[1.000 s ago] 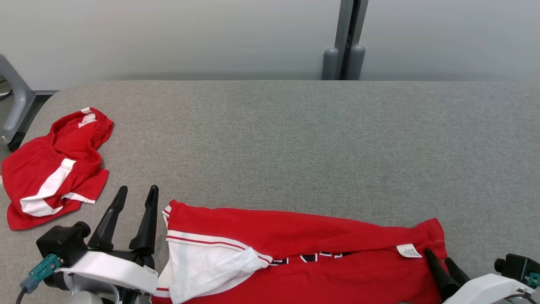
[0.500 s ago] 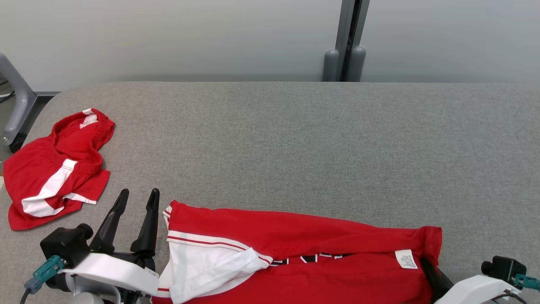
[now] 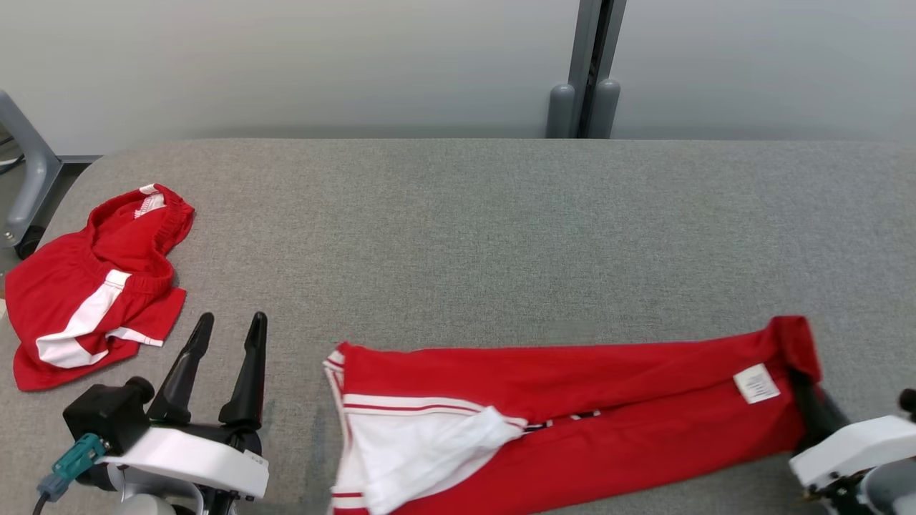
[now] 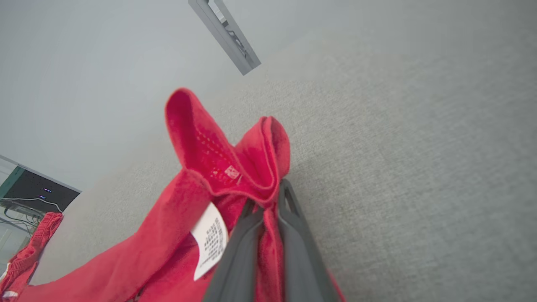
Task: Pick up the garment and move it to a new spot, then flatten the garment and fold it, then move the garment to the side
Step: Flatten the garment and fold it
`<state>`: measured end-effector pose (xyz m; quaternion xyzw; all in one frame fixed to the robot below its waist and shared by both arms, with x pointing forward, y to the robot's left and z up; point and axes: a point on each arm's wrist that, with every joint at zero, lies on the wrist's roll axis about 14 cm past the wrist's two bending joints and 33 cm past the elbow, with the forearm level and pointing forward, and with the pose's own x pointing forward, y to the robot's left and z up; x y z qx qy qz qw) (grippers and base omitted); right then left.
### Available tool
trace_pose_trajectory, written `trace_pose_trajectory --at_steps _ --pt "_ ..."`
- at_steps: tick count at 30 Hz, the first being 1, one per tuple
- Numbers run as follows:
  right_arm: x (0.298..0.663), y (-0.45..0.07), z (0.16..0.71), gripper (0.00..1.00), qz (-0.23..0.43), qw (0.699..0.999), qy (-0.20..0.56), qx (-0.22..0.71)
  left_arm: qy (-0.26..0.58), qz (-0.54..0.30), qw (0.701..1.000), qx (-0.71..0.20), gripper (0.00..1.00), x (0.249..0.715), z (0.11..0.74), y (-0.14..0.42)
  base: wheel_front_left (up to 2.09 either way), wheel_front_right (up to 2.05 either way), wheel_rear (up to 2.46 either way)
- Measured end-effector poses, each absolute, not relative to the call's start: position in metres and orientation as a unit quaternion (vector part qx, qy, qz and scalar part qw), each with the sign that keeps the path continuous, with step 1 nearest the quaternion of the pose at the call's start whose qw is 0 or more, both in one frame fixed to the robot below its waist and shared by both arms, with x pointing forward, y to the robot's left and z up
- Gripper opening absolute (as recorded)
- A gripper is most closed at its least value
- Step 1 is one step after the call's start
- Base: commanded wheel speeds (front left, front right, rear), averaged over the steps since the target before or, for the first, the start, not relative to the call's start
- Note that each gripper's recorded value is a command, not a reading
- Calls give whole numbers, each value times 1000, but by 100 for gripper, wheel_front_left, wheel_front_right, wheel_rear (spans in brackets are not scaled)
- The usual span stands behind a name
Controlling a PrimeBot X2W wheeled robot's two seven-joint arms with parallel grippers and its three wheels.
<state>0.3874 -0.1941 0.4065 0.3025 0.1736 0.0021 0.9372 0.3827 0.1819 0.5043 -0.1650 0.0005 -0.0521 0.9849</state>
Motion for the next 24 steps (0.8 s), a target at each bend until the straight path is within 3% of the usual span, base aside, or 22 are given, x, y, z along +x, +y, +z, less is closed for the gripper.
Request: trace_pose_trajectory --at_steps 11,24 --pt "414 -264 455 0 -41 973 73 216 3 -49 986 -160 100 377 501 181 0 0 0" --pt "421 -204 488 0 51 963 54 258 13 -38 986 -160 100 369 493 186 0 0 0"
